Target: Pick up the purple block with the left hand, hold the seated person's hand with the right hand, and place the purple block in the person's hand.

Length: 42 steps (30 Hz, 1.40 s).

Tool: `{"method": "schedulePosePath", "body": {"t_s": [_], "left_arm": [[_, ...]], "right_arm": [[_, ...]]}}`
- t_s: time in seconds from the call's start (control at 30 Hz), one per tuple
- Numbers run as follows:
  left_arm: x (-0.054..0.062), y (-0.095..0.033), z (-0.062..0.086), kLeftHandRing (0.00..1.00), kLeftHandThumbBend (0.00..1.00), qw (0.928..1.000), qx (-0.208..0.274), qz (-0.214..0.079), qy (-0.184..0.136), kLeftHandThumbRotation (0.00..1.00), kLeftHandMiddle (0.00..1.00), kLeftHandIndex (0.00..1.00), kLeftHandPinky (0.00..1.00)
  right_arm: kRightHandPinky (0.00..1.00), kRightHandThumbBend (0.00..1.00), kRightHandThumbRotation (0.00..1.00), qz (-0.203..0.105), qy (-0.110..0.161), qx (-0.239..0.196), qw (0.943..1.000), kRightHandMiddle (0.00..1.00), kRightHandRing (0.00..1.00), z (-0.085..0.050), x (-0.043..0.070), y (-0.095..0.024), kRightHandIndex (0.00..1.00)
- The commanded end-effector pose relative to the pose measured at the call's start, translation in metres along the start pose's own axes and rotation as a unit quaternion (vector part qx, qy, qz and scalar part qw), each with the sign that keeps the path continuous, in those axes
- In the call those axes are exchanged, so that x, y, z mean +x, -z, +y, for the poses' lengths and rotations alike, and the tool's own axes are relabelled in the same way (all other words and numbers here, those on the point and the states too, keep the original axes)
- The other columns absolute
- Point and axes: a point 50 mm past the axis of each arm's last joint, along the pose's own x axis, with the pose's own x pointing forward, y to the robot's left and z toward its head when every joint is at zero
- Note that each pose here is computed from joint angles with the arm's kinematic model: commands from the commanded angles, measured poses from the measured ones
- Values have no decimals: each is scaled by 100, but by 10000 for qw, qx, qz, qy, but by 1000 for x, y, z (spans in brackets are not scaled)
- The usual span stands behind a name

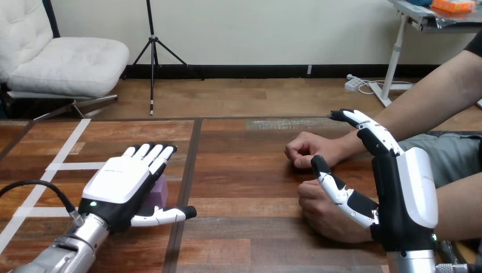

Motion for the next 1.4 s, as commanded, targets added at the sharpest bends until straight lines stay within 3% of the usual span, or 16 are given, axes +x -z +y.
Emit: {"method": "schedulePosePath", "body": {"t_s": [0.0,0.47,1.37], "left_arm": [[19,3,28,100,79,9985,331,-94,-417,100,100,100,100],[21,6,23,100,81,9989,432,140,-85,100,100,100,100],[25,9,18,100,80,9974,352,324,540,100,100,100,100]], "right_arm": [[76,44,42,-354,192,-113,9991,83,83,-10,15,-7,77],[77,44,41,-391,133,-146,9990,82,83,-11,15,-6,76],[78,44,37,-409,89,-208,9989,81,83,-13,14,-5,76]]}}
